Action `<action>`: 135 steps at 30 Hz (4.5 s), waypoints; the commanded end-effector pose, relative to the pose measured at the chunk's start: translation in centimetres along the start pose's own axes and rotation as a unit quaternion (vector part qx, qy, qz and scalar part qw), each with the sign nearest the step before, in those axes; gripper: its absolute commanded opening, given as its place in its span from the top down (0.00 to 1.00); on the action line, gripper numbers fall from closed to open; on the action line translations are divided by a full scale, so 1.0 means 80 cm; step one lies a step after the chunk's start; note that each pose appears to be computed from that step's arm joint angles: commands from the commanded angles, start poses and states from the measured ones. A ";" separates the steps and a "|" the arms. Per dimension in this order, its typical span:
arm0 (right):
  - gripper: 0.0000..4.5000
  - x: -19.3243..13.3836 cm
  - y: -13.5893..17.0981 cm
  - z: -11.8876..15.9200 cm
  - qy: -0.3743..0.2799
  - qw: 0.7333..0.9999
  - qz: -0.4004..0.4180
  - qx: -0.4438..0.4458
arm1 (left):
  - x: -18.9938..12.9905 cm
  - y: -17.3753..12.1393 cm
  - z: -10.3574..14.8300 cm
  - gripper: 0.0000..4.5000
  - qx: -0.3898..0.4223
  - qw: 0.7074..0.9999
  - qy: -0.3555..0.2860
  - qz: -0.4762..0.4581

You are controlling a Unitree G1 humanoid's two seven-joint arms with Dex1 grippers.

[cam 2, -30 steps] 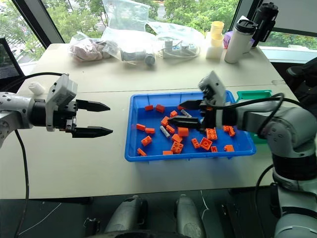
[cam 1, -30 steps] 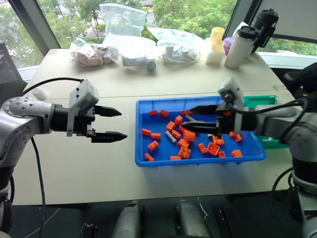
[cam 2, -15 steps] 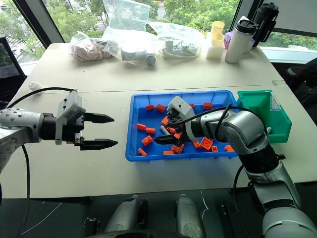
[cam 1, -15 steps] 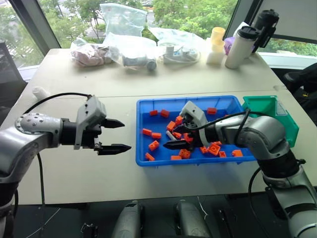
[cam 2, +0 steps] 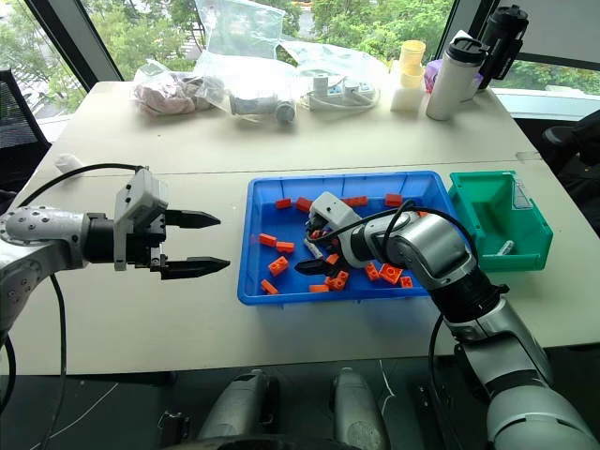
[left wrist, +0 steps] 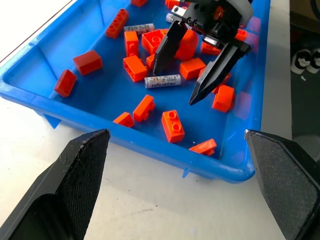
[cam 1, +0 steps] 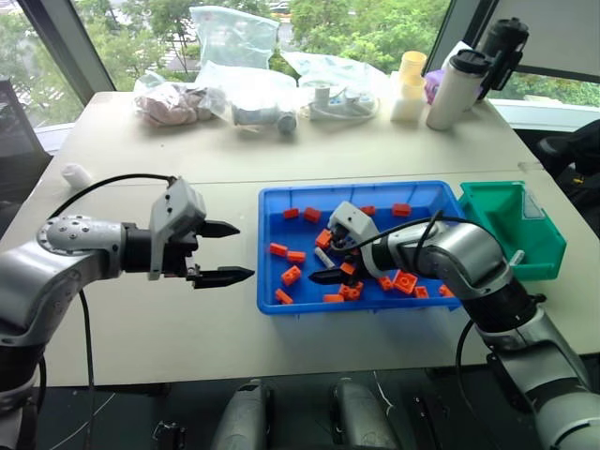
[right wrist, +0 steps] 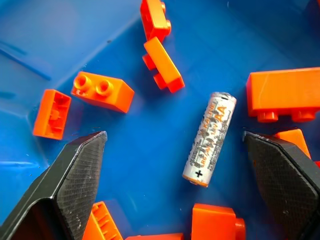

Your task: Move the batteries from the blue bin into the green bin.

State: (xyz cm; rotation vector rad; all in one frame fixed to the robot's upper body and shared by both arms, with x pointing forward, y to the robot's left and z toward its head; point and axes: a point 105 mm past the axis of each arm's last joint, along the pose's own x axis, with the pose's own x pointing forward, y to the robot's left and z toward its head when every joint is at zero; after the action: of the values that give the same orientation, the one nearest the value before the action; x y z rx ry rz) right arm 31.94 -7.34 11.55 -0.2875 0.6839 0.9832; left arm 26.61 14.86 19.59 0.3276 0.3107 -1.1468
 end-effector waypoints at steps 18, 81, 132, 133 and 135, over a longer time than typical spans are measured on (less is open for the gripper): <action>0.88 -0.068 -0.025 0.065 -0.113 0.988 -0.097 -0.041 | 0.014 0.003 0.019 0.00 0.033 0.999 -0.038 0.005; 0.13 -0.091 -0.123 0.043 -0.149 0.970 -0.180 0.068 | 0.034 0.049 0.064 0.00 0.086 0.991 -0.096 0.025; 0.99 -0.320 -0.167 -0.052 -0.187 0.841 -0.485 0.150 | 0.110 -0.001 0.077 0.00 0.087 0.981 -0.140 -0.099; 0.99 -0.317 -0.167 -0.058 -0.181 0.842 -0.484 0.156 | 0.111 0.000 0.076 0.00 0.088 0.981 -0.139 -0.100; 0.99 -0.314 -0.168 -0.068 -0.172 0.842 -0.485 0.164 | 0.113 0.002 0.075 0.00 0.090 0.981 -0.137 -0.100</action>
State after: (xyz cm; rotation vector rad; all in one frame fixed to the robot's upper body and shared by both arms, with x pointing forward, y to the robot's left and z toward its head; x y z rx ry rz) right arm 32.01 -33.84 21.02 -0.0825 0.3429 -0.0588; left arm 30.65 5.04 20.60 0.2664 0.0408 -1.3967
